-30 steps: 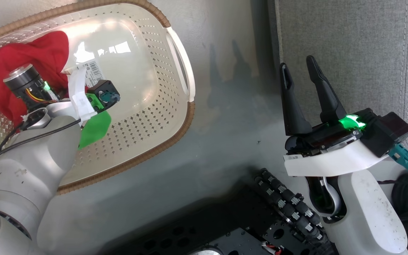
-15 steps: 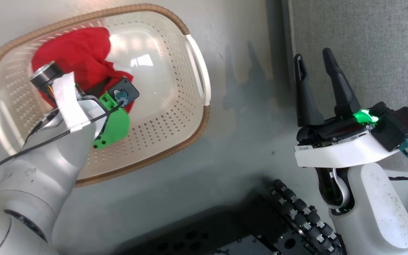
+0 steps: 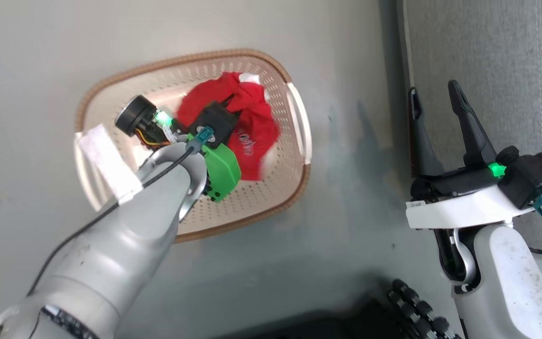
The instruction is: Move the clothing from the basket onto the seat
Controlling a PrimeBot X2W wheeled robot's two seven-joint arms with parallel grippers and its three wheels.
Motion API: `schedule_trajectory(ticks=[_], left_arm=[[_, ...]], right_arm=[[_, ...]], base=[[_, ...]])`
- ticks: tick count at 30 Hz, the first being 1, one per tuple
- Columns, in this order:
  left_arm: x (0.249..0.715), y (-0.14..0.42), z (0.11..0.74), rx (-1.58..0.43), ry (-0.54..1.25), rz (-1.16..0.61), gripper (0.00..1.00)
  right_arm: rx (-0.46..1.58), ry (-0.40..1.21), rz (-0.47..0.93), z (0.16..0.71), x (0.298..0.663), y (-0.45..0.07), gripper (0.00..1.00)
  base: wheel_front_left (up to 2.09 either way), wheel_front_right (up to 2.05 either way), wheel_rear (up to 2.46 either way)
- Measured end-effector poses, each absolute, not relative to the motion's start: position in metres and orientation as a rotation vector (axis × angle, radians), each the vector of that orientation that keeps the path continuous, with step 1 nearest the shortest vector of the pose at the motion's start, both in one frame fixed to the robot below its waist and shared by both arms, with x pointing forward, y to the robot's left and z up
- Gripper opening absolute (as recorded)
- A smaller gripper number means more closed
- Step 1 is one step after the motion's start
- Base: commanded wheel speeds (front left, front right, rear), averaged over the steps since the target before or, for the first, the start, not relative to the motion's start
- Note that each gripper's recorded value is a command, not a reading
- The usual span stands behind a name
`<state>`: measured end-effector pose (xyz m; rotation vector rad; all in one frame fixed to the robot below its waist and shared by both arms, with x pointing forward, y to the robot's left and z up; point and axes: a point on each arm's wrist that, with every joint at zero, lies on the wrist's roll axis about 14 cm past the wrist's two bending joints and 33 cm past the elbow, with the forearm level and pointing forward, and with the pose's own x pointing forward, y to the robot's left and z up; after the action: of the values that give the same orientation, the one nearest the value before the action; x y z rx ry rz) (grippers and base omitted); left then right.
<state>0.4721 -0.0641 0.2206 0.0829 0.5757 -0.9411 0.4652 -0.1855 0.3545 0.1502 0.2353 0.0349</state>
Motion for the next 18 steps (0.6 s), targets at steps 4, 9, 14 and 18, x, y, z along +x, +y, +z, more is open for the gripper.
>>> schedule_trajectory(ticks=[4, 9, 14, 18], left_arm=[[0.476, -0.055, 0.259, 0.011, 0.498, -0.883, 0.00], [0.482, -0.038, 0.313, -0.075, 0.382, -0.787, 0.00], [0.488, -0.015, 0.370, -0.149, 0.256, -0.691, 0.00], [0.490, 0.006, 0.416, -0.185, 0.142, -0.625, 0.00]], right_arm=[[0.148, 0.217, 0.052, 0.371, 0.465, -0.180, 1.00], [0.146, 0.187, 0.073, 0.395, 0.461, -0.173, 1.00], [0.141, 0.160, 0.092, 0.417, 0.453, -0.167, 1.00], [0.139, 0.136, 0.109, 0.434, 0.446, -0.161, 1.00]], base=[[0.00, 0.00, 0.00], [0.00, 0.00, 0.00], [0.00, 0.00, 0.00], [0.00, 0.00, 0.00]])
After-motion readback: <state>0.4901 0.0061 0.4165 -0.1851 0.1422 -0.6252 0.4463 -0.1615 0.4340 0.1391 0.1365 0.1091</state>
